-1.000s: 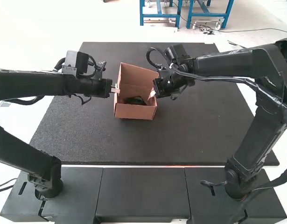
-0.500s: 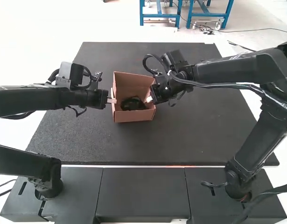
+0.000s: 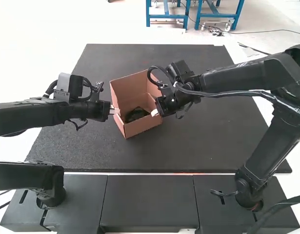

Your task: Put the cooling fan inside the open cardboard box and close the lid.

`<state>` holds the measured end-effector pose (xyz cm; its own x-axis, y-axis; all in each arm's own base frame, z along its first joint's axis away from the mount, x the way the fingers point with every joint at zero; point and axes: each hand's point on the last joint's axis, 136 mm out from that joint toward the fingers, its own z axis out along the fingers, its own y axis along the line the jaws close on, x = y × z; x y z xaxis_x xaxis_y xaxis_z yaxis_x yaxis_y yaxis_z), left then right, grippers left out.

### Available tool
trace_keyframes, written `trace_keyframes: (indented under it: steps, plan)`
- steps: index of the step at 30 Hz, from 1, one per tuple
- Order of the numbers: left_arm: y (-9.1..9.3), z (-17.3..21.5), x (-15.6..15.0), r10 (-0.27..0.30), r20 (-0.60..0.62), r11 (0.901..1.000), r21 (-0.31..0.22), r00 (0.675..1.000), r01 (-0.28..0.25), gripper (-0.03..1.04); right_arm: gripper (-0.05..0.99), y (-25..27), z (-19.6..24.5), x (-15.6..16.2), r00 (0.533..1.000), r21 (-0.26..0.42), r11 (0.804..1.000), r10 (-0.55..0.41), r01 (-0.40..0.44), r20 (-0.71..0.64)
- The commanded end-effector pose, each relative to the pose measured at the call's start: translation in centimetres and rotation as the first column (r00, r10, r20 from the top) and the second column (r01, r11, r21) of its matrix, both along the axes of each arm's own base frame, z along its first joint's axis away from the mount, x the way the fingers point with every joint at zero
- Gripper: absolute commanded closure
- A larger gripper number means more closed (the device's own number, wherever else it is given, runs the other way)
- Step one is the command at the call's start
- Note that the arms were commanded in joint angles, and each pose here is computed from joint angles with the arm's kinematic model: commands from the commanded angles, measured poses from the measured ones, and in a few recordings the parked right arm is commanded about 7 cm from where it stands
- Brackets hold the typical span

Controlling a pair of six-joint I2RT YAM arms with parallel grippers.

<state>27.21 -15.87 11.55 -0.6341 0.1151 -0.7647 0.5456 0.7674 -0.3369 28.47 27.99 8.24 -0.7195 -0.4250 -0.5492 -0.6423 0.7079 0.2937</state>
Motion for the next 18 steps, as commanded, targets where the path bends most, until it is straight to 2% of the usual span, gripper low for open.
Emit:
trace_keyframes:
  steps: [1,4,7,10,11,13,16,18]
  plan:
    - [0.3,1.5,0.2,0.001,0.050,0.9997,-0.022,0.999,0.000,0.91,0.67,0.3,0.9,-0.4,1.000,0.021,1.000,0.012,-0.013,0.017]
    - [0.8,2.3,0.5,0.018,0.081,0.9995,-0.026,0.997,-0.016,0.71,0.58,0.2,1.2,-0.4,1.000,0.025,1.000,0.010,-0.011,0.023]
    - [1.2,3.1,0.5,0.027,0.105,0.9992,-0.032,0.994,-0.024,0.65,0.43,0.2,1.6,-0.3,1.000,0.031,1.000,0.002,-0.003,0.027]
    - [1.1,3.6,0.4,0.027,0.121,0.9991,-0.037,0.992,-0.022,0.34,0.24,0.3,2.5,0.2,0.998,0.039,0.999,-0.009,0.006,0.057]
    - [1.0,3.9,0.4,0.024,0.128,0.9991,-0.039,0.991,-0.019,0.29,0.17,0.3,3.0,0.7,0.996,0.039,0.999,-0.022,0.019,0.083]
    - [1.1,4.4,0.5,0.027,0.137,0.9989,-0.042,0.990,-0.021,0.24,0.09,0.0,4.5,2.3,0.986,0.034,0.998,-0.063,0.059,0.155]
    - [1.2,5.4,0.6,0.032,0.151,0.9987,-0.045,0.988,-0.025,0.24,0.03,-1.0,6.7,4.7,0.950,-0.007,0.996,-0.084,0.090,0.300]
    - [1.2,6.1,0.7,0.034,0.165,0.9985,-0.049,0.986,-0.026,0.24,0.03,-1.5,7.9,6.1,0.923,-0.019,0.994,-0.094,0.109,0.373]
